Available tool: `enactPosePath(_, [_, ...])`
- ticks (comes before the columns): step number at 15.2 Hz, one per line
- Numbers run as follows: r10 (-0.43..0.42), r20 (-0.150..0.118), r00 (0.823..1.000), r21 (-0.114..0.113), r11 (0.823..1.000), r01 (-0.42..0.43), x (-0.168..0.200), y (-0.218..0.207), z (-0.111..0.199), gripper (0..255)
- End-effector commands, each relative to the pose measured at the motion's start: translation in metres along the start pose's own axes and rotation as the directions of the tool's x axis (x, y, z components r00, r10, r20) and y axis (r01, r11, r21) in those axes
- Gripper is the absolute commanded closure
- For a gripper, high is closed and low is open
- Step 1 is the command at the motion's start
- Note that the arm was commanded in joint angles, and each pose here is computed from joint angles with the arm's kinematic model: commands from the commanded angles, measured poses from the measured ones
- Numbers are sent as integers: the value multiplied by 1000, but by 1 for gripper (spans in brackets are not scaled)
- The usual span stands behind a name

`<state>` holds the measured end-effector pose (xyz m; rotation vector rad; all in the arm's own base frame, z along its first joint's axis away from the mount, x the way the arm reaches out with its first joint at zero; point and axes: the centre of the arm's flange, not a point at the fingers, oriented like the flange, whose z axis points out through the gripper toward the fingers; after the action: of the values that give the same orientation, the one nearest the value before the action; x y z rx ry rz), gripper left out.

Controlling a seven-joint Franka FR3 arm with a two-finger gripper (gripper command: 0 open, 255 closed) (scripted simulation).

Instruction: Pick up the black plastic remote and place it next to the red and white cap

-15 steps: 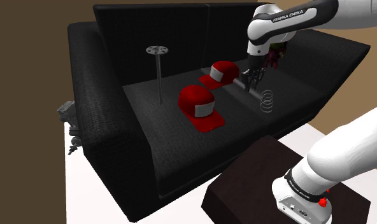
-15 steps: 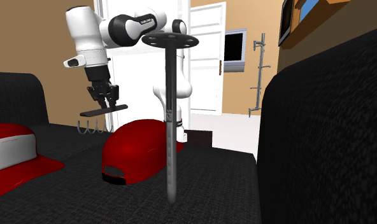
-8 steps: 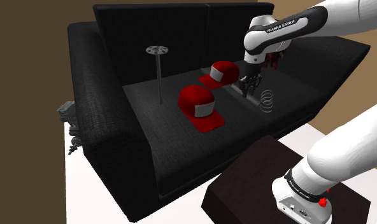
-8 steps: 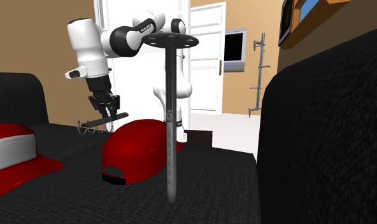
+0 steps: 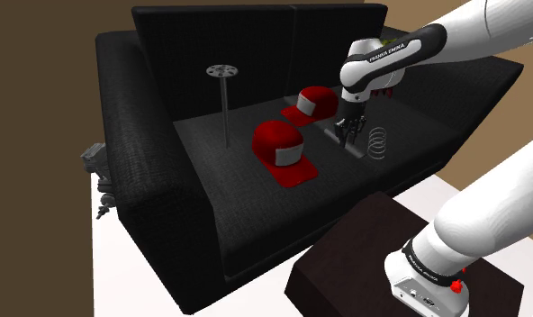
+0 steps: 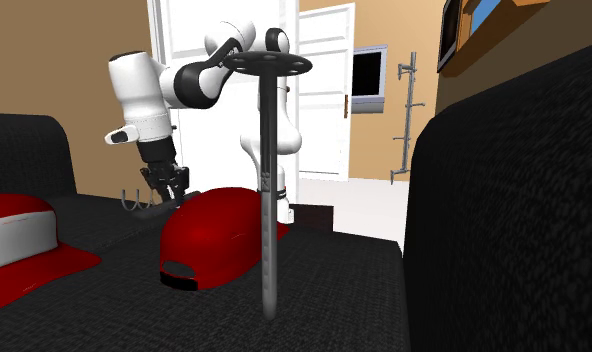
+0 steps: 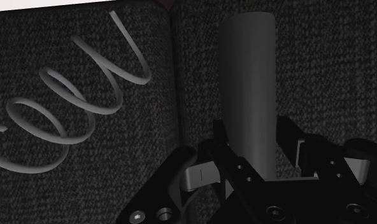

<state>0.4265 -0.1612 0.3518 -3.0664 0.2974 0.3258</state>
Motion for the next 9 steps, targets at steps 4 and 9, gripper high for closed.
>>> enactPosePath(4, [0, -1, 1000, 0, 1000, 0, 4, 0, 19, 255])
enactPosePath(9, [0, -1, 1000, 0, 1000, 0, 4, 0, 19, 255])
